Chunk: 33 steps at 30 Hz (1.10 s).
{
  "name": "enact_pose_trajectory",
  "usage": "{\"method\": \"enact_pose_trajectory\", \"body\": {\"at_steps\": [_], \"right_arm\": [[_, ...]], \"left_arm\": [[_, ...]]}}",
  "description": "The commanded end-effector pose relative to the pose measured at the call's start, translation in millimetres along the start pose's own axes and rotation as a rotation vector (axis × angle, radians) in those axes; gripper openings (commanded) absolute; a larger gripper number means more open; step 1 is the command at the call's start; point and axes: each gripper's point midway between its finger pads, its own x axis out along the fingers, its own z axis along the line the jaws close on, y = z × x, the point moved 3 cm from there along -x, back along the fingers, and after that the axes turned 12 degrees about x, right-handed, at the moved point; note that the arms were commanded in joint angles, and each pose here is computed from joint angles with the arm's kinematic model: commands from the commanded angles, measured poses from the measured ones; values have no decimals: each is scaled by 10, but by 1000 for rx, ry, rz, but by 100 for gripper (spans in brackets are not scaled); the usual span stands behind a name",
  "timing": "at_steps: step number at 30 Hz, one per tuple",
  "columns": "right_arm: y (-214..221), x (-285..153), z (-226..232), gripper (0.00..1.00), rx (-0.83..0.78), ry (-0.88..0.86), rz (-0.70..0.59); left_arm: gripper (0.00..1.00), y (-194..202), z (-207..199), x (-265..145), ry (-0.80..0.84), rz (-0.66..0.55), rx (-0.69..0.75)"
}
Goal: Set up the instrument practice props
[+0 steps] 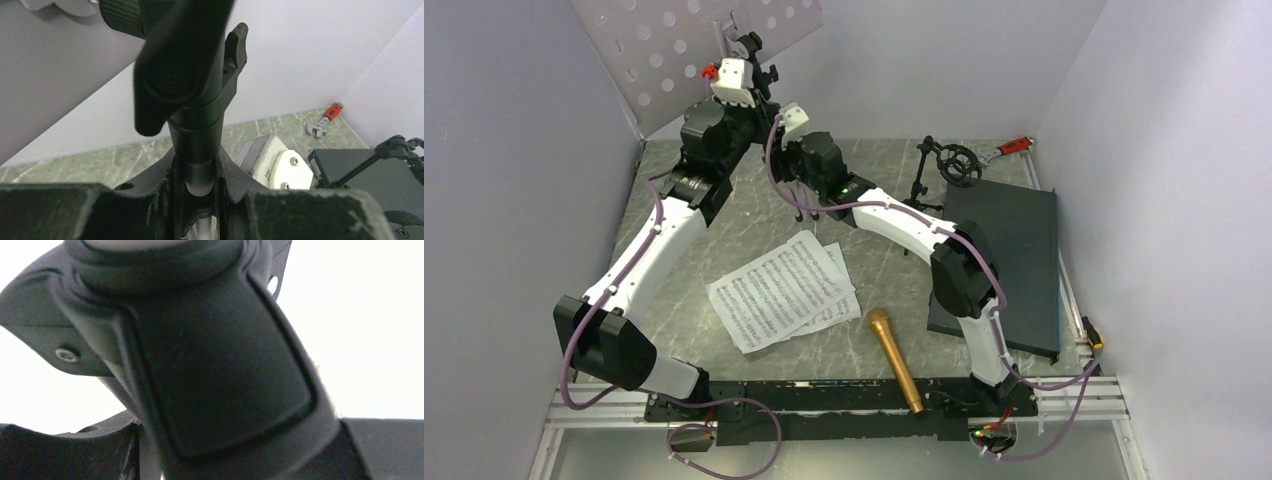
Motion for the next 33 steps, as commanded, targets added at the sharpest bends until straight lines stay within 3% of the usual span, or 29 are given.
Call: {"method": "enact_pose_trajectory", "body": {"at_steps": [1, 9, 23, 33], "right_arm": [[-288, 239, -605, 0, 131, 225, -206], [22, 332, -641, 0, 168, 224, -167], [415, 70, -681, 0, 177, 224, -82], [400, -150, -523, 44, 168, 123, -41]], "left_arm": [[3, -939, -1151, -629, 562, -306, 38], [3, -549, -1184, -540, 552, -216, 51], [3, -151, -1359, -604, 578, -130, -3], [3, -102, -1443, -676, 581, -106, 13]]}}
